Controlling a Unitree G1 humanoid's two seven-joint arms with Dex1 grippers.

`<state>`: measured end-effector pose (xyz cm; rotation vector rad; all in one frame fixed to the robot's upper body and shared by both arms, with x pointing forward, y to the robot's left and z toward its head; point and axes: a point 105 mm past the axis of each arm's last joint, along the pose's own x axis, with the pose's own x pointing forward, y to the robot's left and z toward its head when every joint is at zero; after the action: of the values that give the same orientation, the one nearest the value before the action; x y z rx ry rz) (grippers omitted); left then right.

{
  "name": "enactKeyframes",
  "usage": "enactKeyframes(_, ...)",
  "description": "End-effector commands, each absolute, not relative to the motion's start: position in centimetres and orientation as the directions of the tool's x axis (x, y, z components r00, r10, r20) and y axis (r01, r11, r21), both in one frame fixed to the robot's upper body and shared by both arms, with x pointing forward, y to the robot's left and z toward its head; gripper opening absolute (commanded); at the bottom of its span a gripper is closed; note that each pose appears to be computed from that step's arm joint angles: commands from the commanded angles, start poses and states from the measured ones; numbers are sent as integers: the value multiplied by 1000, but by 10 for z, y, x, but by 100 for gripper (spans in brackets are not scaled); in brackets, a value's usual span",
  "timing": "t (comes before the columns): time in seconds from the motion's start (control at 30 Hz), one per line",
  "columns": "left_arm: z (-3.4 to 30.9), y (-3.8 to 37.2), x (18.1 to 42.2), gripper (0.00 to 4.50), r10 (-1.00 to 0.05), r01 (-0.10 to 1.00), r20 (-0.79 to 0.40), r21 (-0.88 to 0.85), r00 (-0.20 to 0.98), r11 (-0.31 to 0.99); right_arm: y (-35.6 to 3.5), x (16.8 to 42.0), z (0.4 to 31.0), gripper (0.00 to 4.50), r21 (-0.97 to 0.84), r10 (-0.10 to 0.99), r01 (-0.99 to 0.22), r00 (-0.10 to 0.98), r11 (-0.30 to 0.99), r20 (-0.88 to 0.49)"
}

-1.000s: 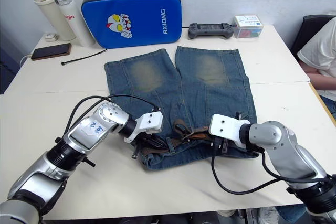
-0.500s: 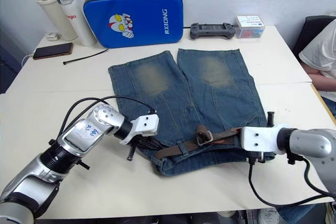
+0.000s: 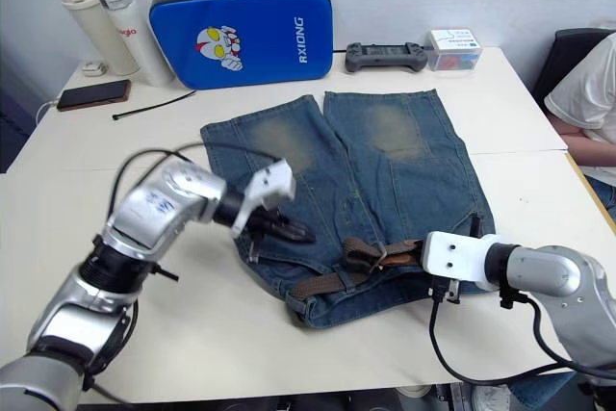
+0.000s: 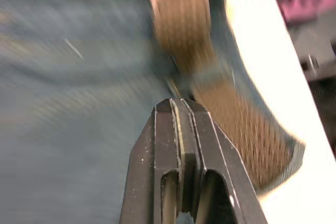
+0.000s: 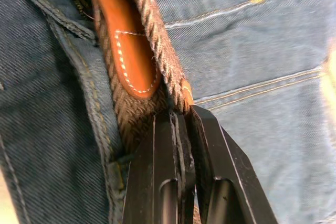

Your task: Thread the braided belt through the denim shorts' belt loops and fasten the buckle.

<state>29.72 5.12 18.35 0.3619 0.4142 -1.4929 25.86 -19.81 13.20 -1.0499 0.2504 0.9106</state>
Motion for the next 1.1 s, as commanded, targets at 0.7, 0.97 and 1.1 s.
enactKeyframes(0.7, 62, 63, 263, 0, -579, 987, -800, -131, -159, -90, -203, 265, 160, 5, -762, 484, -640, 700, 99, -525)
enactKeyframes(0.97, 47, 73, 264, 0, -524, 984, -833, -150, -180, -99, -214, 254, 180, 5, -830, 474, -552, 710, -84, -520)
enactKeyframes(1.1, 45, 73, 264, 0, -533, 982, -824, -165, -191, -96, -234, 251, 180, 5, -846, 416, -528, 753, -80, -509)
